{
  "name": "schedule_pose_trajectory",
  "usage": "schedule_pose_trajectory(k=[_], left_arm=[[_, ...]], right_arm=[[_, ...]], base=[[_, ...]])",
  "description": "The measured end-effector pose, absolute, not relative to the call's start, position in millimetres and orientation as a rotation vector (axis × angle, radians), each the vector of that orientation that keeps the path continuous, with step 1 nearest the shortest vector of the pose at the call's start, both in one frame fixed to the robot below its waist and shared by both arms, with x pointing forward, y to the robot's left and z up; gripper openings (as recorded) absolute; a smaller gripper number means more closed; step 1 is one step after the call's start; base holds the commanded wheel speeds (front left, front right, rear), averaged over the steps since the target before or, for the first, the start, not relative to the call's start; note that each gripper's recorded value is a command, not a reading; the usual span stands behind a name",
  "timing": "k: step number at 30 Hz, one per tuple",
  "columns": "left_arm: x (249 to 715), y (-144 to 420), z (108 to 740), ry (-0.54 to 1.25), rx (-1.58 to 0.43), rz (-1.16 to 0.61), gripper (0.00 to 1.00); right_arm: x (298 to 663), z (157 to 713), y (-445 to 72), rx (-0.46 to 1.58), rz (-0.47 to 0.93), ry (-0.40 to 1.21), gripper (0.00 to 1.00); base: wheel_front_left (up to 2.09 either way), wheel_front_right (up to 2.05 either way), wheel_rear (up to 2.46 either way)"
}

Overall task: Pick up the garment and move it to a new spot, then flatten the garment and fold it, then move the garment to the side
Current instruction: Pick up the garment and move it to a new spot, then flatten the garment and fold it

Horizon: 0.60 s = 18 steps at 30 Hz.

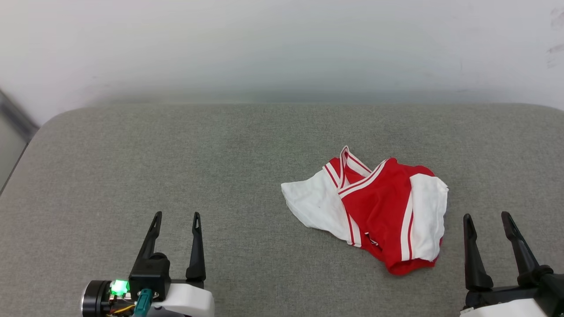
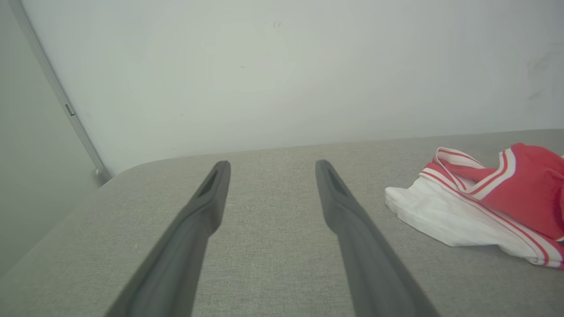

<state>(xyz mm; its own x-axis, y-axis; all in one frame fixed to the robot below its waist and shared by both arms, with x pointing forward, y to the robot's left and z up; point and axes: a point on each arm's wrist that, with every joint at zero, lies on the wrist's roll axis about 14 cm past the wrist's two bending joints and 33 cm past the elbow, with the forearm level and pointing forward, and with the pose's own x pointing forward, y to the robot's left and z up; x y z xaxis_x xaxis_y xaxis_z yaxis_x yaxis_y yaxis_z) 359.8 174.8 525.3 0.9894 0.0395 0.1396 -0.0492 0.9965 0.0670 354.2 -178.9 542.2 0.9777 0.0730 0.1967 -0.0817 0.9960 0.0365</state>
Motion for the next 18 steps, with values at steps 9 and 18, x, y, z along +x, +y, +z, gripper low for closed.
schedule_pose_trajectory(k=[9,18], left_arm=[[357.3,176.8,522.3,-0.133,0.091,0.049,1.0],[357.1,176.5,522.5,-0.135,0.101,0.046,1.0]], right_arm=[[352.8,538.4,-179.4,0.053,0.076,-0.185,1.0],[352.3,538.9,-180.4,0.057,0.073,-0.187,1.0]], base=[[0.0,0.0,0.0],[0.0,0.0,0.0]])
